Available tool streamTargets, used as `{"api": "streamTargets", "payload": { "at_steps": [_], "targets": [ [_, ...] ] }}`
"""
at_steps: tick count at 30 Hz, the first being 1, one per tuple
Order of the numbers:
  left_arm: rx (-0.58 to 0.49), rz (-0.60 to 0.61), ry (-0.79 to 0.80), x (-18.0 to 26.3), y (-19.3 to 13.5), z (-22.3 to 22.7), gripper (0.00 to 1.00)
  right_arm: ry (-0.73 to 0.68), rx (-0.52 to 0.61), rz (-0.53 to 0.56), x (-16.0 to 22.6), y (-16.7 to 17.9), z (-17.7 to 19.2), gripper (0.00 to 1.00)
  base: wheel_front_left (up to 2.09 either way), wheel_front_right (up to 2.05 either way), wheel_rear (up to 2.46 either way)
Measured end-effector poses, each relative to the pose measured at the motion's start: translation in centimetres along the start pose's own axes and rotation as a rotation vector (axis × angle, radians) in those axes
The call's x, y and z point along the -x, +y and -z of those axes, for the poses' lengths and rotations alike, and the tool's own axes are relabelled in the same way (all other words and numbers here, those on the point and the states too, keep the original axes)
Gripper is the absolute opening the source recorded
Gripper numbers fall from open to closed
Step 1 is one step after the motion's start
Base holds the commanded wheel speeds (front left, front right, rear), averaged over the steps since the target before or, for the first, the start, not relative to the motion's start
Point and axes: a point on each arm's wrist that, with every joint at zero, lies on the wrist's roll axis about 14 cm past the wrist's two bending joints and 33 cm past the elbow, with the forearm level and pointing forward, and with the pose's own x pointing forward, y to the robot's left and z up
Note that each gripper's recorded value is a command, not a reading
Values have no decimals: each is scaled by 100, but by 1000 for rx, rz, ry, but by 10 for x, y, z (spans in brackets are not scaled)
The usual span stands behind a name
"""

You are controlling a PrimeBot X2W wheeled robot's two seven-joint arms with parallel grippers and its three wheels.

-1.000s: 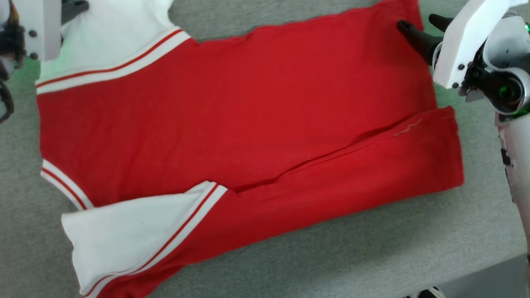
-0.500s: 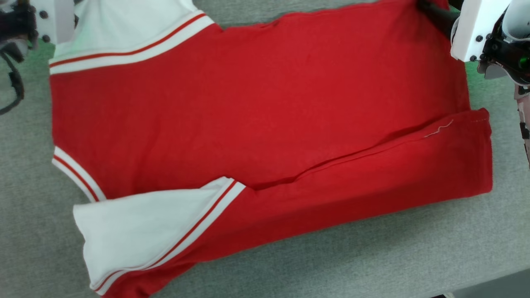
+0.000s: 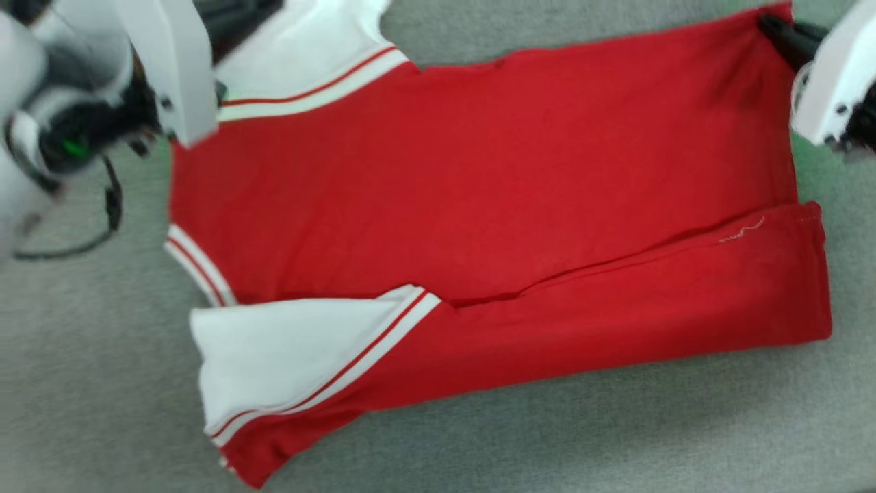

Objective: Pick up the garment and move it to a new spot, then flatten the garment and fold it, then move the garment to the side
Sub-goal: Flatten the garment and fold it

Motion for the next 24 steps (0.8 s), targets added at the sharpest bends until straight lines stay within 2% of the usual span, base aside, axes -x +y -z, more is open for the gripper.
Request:
{"api": "streamTargets", "payload": {
  "at_steps": [5,12,24],
  "targets": [
    [-15,54,-88,35,-29,-5,0,-18,-2,-35,19,4,4,0,0,0,0],
    [-24,94,-149,89,-64,13,0,-23,7,-77,52,10,18,0,0,0,0],
    [47,72,-227,156,-90,61,0,-21,-26,-101,88,13,44,0,0,0,0]
  ]
}}
